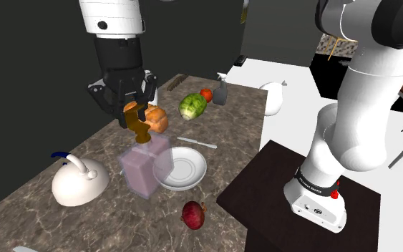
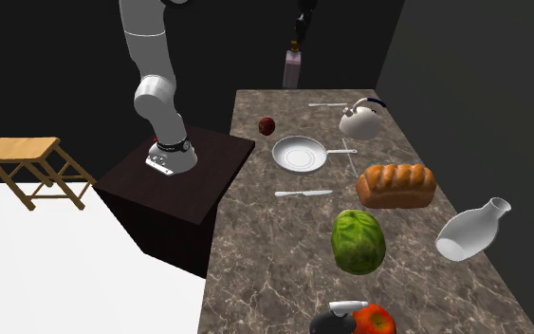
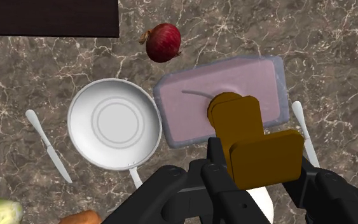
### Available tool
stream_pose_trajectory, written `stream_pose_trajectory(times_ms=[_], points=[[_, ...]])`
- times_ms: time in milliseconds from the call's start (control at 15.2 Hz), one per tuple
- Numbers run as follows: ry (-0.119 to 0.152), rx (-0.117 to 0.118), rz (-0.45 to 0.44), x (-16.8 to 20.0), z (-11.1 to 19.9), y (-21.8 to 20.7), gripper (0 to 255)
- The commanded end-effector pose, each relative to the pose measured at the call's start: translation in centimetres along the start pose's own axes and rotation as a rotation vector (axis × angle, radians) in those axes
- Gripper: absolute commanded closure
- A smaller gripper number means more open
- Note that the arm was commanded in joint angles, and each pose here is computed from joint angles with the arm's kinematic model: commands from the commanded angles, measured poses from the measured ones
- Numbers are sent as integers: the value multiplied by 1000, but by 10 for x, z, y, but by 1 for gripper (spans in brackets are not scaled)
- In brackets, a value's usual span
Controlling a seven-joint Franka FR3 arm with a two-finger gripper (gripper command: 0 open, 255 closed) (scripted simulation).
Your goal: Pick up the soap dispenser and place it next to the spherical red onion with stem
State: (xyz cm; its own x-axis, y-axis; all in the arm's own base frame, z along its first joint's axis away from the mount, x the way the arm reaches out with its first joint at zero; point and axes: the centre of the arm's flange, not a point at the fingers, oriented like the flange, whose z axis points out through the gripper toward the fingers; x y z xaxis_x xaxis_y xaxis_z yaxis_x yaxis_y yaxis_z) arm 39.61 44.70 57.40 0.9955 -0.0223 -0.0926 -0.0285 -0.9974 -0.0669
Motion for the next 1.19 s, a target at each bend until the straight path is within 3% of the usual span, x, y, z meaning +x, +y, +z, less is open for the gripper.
stream_pose_trajectory(times_ms=[0,1122], points=[[1,1,0,1,10,1,255],[1,1,0,9,99,7,255]])
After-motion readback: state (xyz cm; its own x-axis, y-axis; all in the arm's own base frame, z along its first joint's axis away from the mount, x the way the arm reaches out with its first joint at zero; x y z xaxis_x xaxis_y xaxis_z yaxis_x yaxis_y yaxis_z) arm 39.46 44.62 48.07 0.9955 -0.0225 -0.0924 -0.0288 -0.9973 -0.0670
